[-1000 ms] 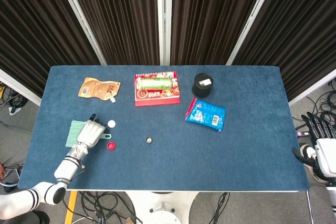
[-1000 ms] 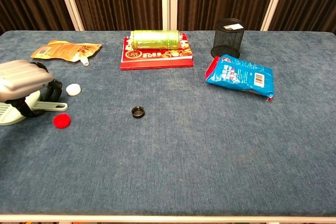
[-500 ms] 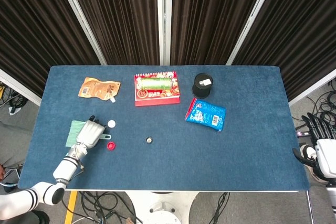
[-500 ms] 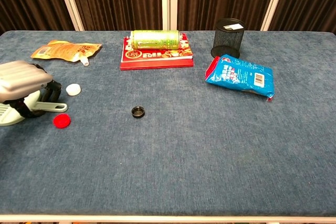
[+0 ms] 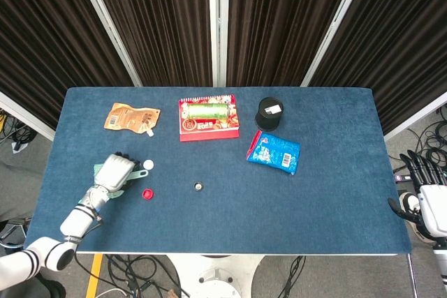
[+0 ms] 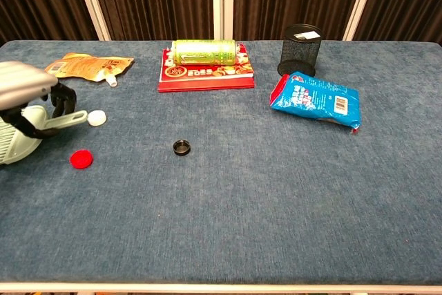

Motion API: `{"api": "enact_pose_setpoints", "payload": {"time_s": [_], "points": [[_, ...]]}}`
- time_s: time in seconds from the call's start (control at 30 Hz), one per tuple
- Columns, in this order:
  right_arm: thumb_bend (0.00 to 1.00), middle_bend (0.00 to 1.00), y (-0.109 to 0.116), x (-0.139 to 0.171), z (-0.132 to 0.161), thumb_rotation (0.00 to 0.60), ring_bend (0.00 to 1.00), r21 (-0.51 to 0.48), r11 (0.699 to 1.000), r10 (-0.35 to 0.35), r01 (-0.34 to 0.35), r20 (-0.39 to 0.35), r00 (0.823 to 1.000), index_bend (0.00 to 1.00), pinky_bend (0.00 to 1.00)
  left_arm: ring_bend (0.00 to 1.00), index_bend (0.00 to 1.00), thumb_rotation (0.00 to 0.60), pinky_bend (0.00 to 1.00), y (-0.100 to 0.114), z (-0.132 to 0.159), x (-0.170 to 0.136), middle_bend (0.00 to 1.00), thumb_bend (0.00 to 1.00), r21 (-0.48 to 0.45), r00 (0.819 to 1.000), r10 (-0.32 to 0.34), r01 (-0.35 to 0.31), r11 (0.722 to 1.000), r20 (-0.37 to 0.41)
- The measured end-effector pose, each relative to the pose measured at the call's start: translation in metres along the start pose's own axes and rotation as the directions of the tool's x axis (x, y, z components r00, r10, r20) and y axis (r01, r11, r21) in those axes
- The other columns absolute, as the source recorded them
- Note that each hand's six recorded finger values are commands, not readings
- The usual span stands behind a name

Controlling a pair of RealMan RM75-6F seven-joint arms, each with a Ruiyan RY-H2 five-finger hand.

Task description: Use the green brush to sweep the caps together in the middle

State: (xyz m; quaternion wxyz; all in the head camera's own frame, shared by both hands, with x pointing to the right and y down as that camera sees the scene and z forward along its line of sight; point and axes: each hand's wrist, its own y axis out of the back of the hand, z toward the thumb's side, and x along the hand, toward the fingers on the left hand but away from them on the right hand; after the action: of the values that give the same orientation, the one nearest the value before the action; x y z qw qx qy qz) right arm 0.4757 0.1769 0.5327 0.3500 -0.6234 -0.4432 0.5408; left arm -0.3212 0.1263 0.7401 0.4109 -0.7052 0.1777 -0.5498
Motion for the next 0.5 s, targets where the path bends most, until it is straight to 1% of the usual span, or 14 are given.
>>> {"api": "enact_pose_setpoints", "payload": {"time_s": [0.1,0.27,0.37,0.5], "points": [[0.15,0.00,0.002,0.001,0.000,0.600,0.00,0.005,1.000,-0.005,0.005,0.000,1.000,0.00,0.00,0.40,0.51,0.600,0.45,0.010,-0.003,-0.001,0.58,0.42,-0.083,0.999,0.030,-0.029,0.996,0.019],[0.15,0.00,0.004,0.003,0.002,0.600,0.00,0.011,1.000,-0.010,0.010,0.000,1.000,0.00,0.00,0.40,0.51,0.600,0.45,0.032,-0.006,0.004,0.58,0.42,-0.221,0.993,0.103,-0.087,0.971,0.064],[0.15,0.00,0.004,0.003,0.004,0.600,0.00,0.010,1.000,-0.010,0.010,-0.005,1.000,0.00,0.00,0.40,0.51,0.600,0.45,0.045,-0.010,0.014,0.58,0.42,-0.272,0.985,0.143,-0.113,0.956,0.093],[0.15,0.00,0.005,0.004,0.007,0.600,0.00,0.013,1.000,-0.013,0.013,-0.009,1.000,0.00,0.00,0.40,0.52,0.600,0.45,0.060,-0.015,0.034,0.58,0.42,-0.305,0.975,0.181,-0.135,0.943,0.129]]}}
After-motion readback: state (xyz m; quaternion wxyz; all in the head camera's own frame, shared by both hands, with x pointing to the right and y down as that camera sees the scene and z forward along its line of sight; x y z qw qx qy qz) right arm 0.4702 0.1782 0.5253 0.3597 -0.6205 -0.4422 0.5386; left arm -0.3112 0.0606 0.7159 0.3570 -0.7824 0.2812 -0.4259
